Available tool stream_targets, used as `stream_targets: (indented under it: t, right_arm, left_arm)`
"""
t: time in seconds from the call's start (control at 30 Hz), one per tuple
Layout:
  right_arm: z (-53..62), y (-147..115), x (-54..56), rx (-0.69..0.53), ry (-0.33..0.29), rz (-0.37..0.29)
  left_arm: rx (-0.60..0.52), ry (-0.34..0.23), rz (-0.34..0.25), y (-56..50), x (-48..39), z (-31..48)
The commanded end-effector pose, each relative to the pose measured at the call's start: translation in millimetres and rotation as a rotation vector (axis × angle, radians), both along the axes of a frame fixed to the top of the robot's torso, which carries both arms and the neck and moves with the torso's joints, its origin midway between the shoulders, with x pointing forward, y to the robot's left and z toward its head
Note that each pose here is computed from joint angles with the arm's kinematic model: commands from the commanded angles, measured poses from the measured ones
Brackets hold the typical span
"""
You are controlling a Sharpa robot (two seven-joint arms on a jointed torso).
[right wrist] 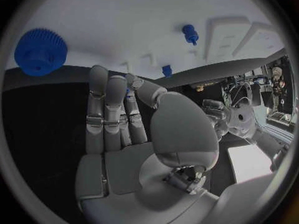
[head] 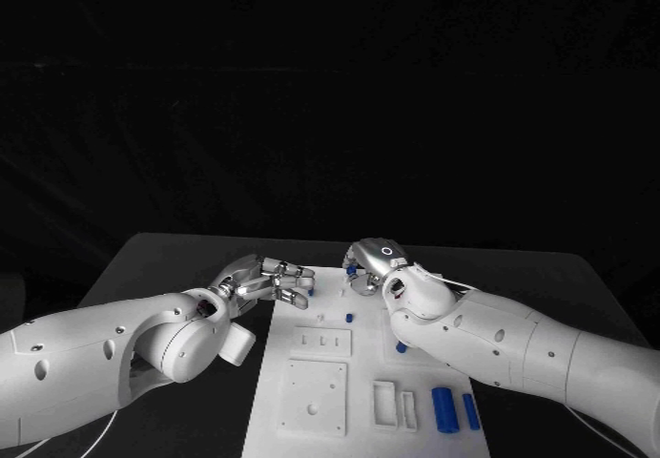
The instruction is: Assemble the parts on the task board
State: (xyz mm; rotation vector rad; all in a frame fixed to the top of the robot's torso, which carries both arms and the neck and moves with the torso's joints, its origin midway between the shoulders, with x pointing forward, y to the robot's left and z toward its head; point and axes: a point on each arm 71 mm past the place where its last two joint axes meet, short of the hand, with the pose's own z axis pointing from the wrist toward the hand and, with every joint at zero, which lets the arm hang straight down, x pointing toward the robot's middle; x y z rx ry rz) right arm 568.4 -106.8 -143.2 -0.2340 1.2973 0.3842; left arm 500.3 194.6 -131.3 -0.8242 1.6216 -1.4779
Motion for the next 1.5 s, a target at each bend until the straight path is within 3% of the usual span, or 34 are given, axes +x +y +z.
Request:
stream_targets:
  t: [0.03, 1.5]
  right_arm:
    - [-0.7, 3, -1.4, -0.022, 0.013, 0.021]
    - [-11.1, 8, 2.3, -0.04, 0.042, 0.018]
  left_arm:
    - [-0.003, -0.005, -0.019, -2.5, -0.4, 1.7]
    - [0.003, -0.004, -0.026, -4.3, 0.4, 4.1]
